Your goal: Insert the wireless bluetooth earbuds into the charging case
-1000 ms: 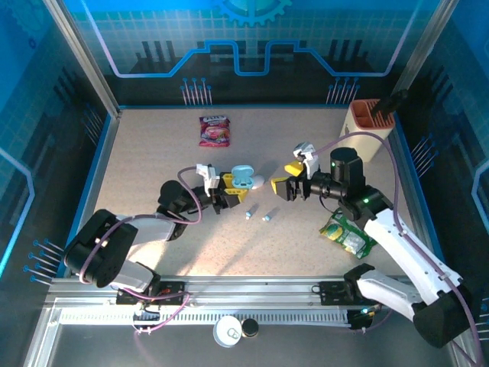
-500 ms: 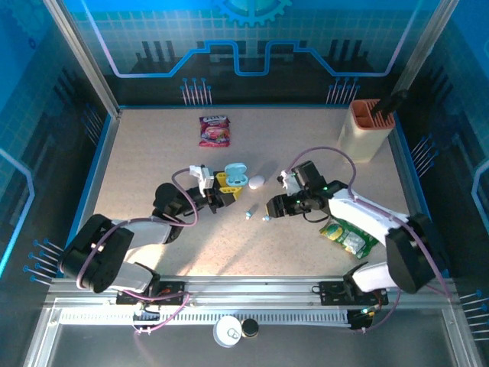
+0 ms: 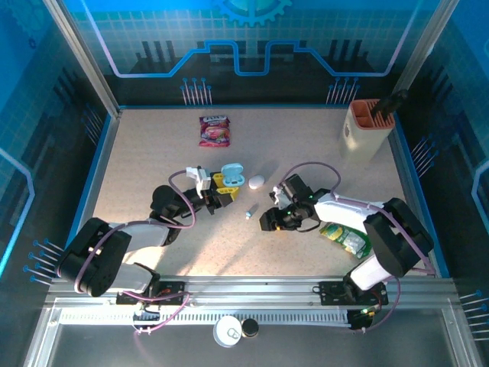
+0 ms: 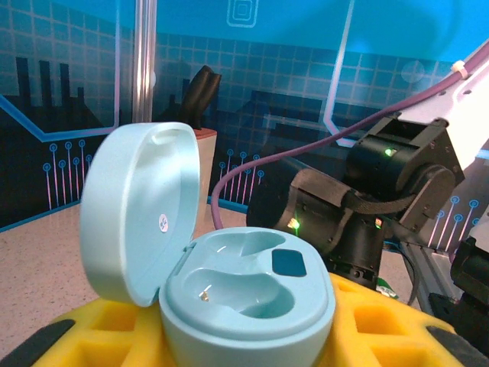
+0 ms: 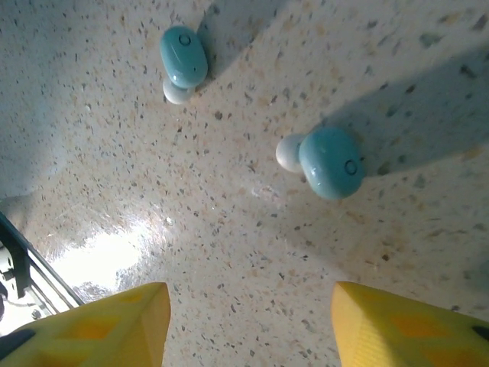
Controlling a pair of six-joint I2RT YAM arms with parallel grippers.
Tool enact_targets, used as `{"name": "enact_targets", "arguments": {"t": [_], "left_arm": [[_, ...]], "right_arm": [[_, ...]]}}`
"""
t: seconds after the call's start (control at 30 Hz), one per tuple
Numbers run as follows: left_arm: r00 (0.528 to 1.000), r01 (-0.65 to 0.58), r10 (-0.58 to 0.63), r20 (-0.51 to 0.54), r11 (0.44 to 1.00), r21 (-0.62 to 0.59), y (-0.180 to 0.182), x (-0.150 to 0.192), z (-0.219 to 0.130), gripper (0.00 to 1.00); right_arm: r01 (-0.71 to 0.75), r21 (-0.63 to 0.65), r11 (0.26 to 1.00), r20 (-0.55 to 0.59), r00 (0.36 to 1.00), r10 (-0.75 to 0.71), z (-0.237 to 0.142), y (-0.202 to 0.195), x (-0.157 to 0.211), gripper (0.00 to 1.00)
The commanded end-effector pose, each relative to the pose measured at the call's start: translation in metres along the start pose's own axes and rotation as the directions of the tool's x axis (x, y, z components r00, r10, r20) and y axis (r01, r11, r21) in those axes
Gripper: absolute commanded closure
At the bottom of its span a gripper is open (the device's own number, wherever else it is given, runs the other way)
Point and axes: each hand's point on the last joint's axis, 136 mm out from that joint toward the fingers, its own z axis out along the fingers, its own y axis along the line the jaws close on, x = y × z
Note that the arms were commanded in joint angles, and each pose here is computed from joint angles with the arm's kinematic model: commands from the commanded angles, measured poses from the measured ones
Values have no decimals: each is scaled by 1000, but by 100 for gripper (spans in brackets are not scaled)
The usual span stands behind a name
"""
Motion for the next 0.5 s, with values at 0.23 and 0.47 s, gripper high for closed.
{"name": "enact_targets", "arguments": {"t": [0.23,0.47], "left_arm": [[998,-50,51,32,999,-7,-1,-10,-4,71],[998,-50,50,32,999,-2,-3,-10,-5,72]], "right_arm": [[-45,4,999,35,998,45,14,-5,-17,43],[-45,3,999,50,998,45,12,-10,-36,44]]}}
